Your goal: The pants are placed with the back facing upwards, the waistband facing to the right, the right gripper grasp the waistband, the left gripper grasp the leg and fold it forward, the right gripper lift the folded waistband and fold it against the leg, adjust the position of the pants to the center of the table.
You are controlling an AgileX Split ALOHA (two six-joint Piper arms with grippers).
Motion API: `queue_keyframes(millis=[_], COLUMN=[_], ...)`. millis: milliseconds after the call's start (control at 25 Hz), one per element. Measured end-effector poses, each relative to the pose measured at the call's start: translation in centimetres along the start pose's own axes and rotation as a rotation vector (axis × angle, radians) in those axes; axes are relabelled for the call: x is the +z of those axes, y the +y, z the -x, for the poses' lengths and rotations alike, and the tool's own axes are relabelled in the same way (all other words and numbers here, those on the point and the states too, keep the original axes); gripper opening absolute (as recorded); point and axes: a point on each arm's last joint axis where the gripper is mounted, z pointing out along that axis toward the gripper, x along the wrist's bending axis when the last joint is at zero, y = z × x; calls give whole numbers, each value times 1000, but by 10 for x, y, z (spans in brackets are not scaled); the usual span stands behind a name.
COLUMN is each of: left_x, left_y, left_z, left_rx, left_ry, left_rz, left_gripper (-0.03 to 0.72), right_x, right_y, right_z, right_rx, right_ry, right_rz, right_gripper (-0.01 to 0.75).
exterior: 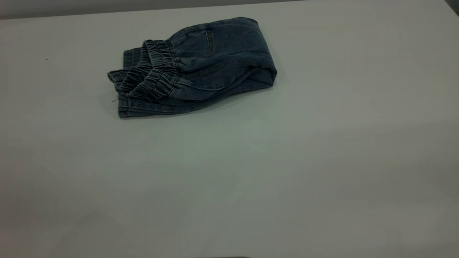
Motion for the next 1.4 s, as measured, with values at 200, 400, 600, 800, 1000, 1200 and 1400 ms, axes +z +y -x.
queue_keyframes(millis=[200, 400, 600, 800, 1000, 1200, 1400], left_x=[0, -1, -13, -26, -32, -32, -32], left_y=[0, -1, -10, -22, -29, -30, -30], left_z=[0, -8, -11, 1, 8, 9, 9], left_rx=[-2, -170, -367, -369, -350, -350, -350], left_ry=[2, 148, 371, 444, 462, 462, 462], left_rz=[0, 2, 91, 219, 287, 289, 289], left_gripper=[379, 379, 379, 379, 379, 379, 379], right_x=[0, 0, 0, 0, -1, -7, -7], right_y=[0, 0, 0, 0, -1, -5, -5], right_z=[0, 0, 0, 0, 0, -2, -3], right_rx=[0, 0, 0, 0, 15, 17, 20], right_ry=[0, 0, 0, 0, -23, -46, -42], right_rz=[0, 0, 1, 1, 13, 69, 73], right_gripper=[575, 575, 575, 575, 575, 575, 575])
